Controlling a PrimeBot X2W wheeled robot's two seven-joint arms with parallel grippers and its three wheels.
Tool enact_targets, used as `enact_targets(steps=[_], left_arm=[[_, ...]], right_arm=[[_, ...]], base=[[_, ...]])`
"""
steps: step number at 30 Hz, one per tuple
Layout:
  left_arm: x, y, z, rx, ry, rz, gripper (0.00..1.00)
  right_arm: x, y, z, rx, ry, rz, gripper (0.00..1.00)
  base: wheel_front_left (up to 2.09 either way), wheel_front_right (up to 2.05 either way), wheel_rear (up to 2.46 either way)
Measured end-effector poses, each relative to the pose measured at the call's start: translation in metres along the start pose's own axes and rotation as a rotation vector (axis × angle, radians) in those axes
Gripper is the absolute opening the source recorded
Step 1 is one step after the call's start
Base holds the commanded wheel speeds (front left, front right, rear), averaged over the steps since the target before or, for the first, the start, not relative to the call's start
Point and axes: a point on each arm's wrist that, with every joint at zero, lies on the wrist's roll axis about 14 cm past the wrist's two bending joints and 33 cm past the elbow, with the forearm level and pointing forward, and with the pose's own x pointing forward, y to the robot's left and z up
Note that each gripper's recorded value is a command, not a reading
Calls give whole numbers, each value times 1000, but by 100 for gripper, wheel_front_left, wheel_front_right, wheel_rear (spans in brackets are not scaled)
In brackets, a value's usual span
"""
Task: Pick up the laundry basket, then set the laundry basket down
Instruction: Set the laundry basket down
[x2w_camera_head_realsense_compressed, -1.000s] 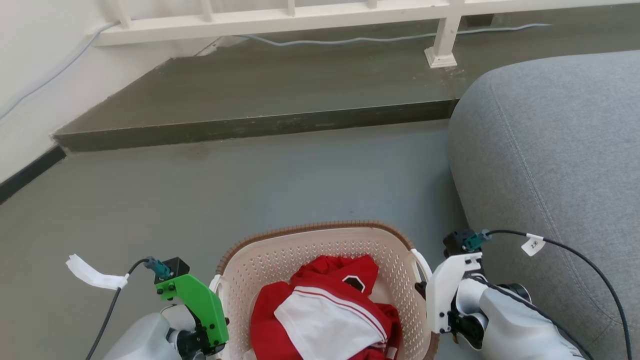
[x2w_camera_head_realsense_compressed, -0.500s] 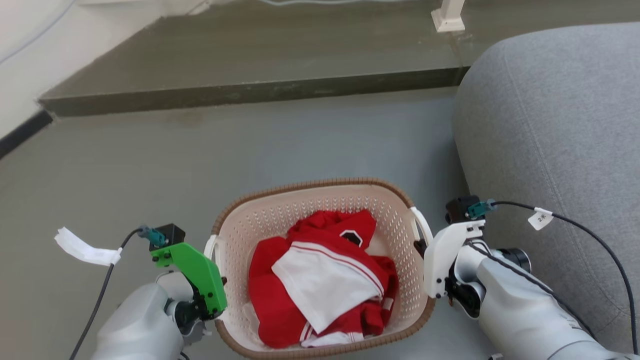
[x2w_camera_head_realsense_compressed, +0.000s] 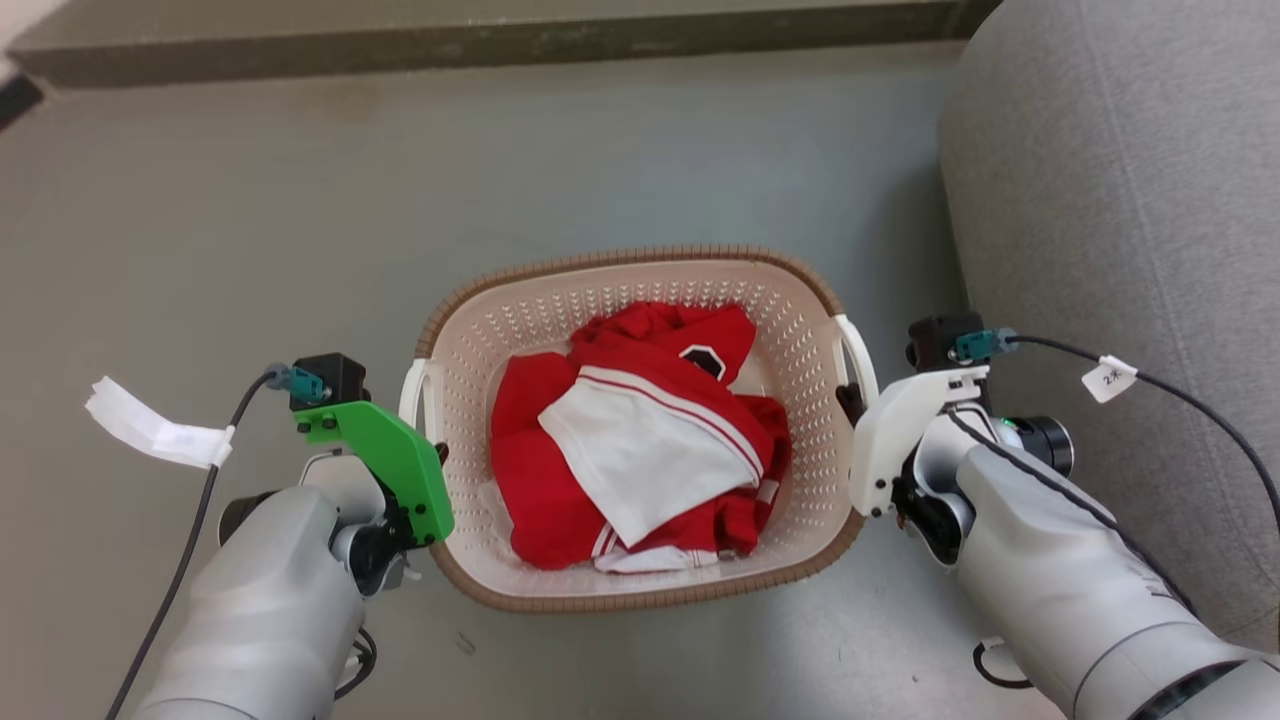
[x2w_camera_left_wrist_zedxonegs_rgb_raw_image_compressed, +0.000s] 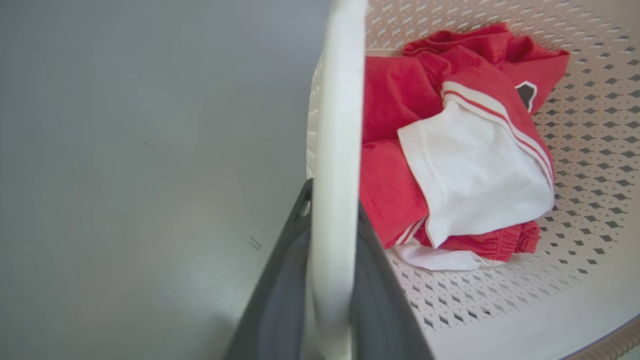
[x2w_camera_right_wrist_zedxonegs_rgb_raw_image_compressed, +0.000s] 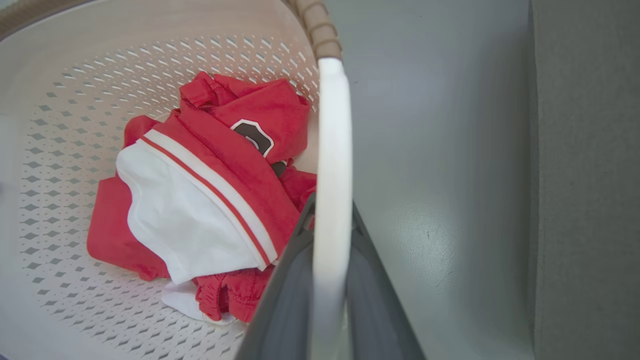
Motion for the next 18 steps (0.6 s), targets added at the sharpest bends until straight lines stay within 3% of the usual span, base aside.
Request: enact_targets(steps=[18], left_arm=[[58, 36, 7, -17, 3, 22, 0]], right_arm=[[71, -15, -8, 6, 38, 0, 0]], base=[[0, 0, 0]])
